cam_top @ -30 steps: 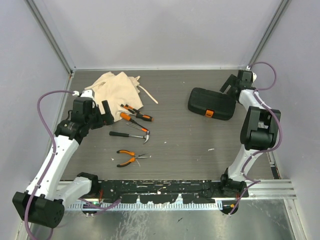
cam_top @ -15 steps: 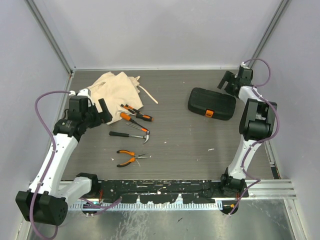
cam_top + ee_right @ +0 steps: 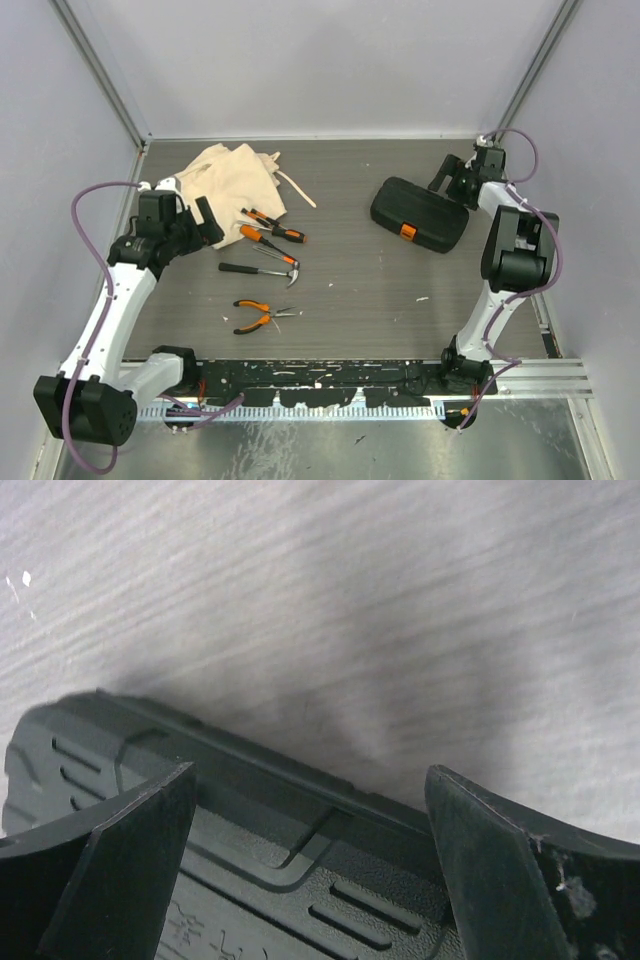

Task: Sort the tools into containers
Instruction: Move the storage box to the center of the board, then adjust the storage box at the center of the board.

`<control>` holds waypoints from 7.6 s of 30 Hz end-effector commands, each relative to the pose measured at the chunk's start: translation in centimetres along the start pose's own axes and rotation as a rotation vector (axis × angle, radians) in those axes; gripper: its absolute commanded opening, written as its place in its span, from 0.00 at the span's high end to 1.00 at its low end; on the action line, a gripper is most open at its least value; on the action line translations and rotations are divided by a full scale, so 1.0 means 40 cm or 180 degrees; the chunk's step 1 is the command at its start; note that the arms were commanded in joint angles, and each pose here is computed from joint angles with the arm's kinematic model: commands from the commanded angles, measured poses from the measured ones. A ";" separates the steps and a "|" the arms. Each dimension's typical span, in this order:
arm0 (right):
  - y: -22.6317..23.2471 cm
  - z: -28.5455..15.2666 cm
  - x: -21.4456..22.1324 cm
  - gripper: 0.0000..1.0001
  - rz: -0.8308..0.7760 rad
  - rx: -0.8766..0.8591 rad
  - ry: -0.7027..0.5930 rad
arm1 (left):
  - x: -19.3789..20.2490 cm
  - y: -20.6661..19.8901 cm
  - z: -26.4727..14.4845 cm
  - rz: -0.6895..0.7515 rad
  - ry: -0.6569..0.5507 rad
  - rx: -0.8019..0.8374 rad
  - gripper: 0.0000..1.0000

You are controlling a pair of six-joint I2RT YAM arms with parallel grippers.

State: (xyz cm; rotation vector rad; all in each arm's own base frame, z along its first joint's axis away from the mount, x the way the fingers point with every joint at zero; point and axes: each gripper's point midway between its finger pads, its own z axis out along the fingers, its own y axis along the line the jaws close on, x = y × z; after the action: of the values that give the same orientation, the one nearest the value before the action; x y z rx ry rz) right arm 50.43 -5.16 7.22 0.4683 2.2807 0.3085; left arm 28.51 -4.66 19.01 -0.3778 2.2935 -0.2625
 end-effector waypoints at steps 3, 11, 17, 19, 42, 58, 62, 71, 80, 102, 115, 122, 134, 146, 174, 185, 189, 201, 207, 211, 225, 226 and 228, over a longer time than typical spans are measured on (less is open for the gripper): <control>0.066 -0.101 0.092 0.01 0.0108 -0.0170 0.0216 | -0.045 -0.033 -0.001 -0.0013 -0.0116 0.0168 0.08; 0.130 -0.197 0.222 0.01 0.0005 -0.0186 0.0218 | -0.041 -0.042 0.002 -0.0007 -0.0076 0.0228 0.08; 0.130 -0.265 0.306 0.01 0.0238 -0.0178 0.0147 | -0.041 -0.046 0.003 -0.0001 -0.0074 0.0263 0.07; 0.140 -0.287 0.329 0.01 0.0239 -0.0268 0.0169 | -0.039 -0.049 0.003 0.0002 -0.0060 0.0282 0.06; 0.296 -0.375 0.380 0.02 -0.0261 -0.0875 0.0081 | 0.086 -0.322 0.041 0.0050 0.0149 0.1009 0.05; 0.330 -0.347 0.355 0.00 -0.0650 -0.0782 0.0074 | 0.228 -0.469 0.131 -0.0257 0.0442 0.1301 0.09; 0.349 -0.353 0.362 0.00 -0.0939 -0.0689 0.0099 | 0.236 -0.453 0.129 -0.0208 0.0424 0.1275 0.08; 0.357 -0.339 0.414 0.00 -0.1146 -0.0547 0.0249 | 0.254 -0.421 0.133 -0.0253 0.0367 0.1222 0.07; 0.314 -0.297 0.464 0.09 -0.0876 -0.0322 0.0375 | 0.256 -0.472 0.169 -0.0414 0.0460 0.1313 0.09; 0.158 -0.273 0.489 0.16 -0.0091 -0.0173 0.0464 | 0.299 -0.608 0.272 -0.0711 0.0815 0.1663 0.12; 0.229 -0.408 0.337 0.00 -0.0830 -0.0100 -0.0205 | 0.313 -0.602 0.271 -0.0679 0.0853 0.1679 0.12; 0.330 -0.430 0.353 0.00 -0.1254 -0.0184 -0.0177 | 0.309 -0.562 0.245 -0.0507 0.0787 0.1547 0.12; 0.461 -0.361 0.402 0.00 -0.1841 -0.0056 0.0007 | 0.312 -0.456 0.191 -0.0341 0.0597 0.1294 0.12; 0.424 -0.313 0.457 0.00 -0.2036 0.0244 0.0183 | 0.310 -0.436 0.178 -0.0301 0.0564 0.1249 0.11; 0.332 -0.305 0.490 0.02 -0.0906 -0.0604 0.0588 | 0.299 -0.561 0.217 -0.0434 0.0777 0.1606 0.12; 0.236 -0.363 0.344 0.00 -0.1047 0.0220 -0.0113 | 0.318 -0.613 0.257 -0.0504 0.0920 0.1730 0.12; 0.208 -0.367 0.335 0.00 -0.1075 0.0396 -0.0180 | 0.326 -0.615 0.259 -0.0495 0.0949 0.1737 0.12; 0.203 -0.304 0.379 0.20 -0.0338 -0.0243 0.0061 | 0.333 -0.608 0.244 -0.0451 0.0987 0.1759 0.12; 0.196 -0.282 0.428 0.32 -0.0011 -0.0454 0.0258 | 0.327 -0.607 0.236 -0.0419 0.0970 0.1769 0.12; 0.190 -0.280 0.465 0.37 0.0221 -0.0572 0.0366 | 0.332 -0.604 0.237 -0.0406 0.0985 0.1757 0.15; 0.160 -0.258 0.544 0.51 0.0799 -0.0797 0.0575 | 0.334 -0.616 0.247 -0.0404 0.1018 0.1775 0.16; 0.156 -0.256 0.547 0.52 0.0847 -0.0810 0.0593 | 0.333 -0.618 0.248 -0.0398 0.1013 0.1783 0.16; 0.143 -0.250 0.559 0.53 0.0939 -0.0816 0.0636 | 0.333 -0.620 0.254 -0.0400 0.1007 0.1784 0.16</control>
State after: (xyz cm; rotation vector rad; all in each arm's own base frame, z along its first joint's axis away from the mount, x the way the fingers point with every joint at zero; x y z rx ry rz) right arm 33.96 8.62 6.45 0.5396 2.1509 0.7800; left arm 30.71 -31.79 8.09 -0.2557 2.4558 -0.9999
